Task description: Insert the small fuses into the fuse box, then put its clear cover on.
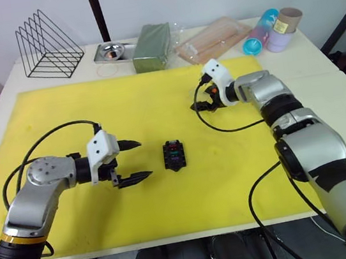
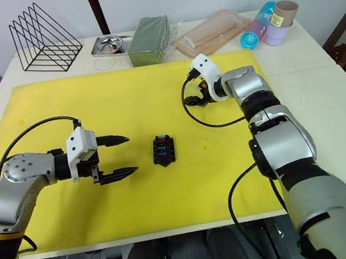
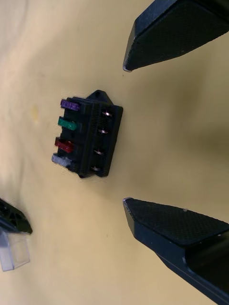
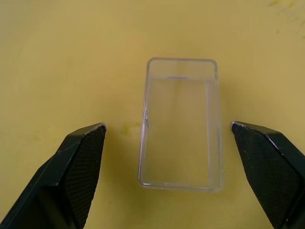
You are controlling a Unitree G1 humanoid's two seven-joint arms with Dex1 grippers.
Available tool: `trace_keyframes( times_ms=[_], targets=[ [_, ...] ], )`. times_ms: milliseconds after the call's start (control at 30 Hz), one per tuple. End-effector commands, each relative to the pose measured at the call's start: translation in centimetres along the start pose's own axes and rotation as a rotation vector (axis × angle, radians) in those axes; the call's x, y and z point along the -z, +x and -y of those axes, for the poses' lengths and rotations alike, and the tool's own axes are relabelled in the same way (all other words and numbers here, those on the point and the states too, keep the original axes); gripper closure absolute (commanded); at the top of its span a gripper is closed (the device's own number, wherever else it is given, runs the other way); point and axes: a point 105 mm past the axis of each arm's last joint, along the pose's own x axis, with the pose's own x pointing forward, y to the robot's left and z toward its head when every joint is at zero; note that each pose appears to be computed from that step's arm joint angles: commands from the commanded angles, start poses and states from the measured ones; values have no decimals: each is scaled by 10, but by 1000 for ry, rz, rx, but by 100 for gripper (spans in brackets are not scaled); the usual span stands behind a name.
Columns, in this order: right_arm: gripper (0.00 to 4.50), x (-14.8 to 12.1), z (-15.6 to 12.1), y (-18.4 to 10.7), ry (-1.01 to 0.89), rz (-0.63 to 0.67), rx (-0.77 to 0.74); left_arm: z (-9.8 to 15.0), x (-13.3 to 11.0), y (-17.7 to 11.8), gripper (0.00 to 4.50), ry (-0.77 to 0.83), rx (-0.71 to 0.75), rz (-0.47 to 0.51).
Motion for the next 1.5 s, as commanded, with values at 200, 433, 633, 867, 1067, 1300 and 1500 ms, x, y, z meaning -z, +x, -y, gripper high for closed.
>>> trace_keyframes(
  times_ms=[200,433,633,867,1067,1300,1500],
  targets=[
    [169,-25,1,-3,-33,70,4,10,-1,0,0,0,-10,0],
    [270,-31,2,-8,-46,84,-4,20,6,8,0,-74,-49,-33],
    [270,-47,-1,-15,-63,133,-13,37,9,26,0,-111,-123,-47],
    [270,-66,-23,-31,-77,201,-31,65,14,56,0,-230,-215,-33],
    [270,-77,-35,-43,-74,232,-21,64,18,72,0,-272,-347,-39],
    [270,-86,-49,-52,-83,253,-26,61,16,105,0,-365,-491,-4],
    [270,-89,-53,-54,-88,256,-23,53,15,124,0,-381,-566,-4]
  ],
)
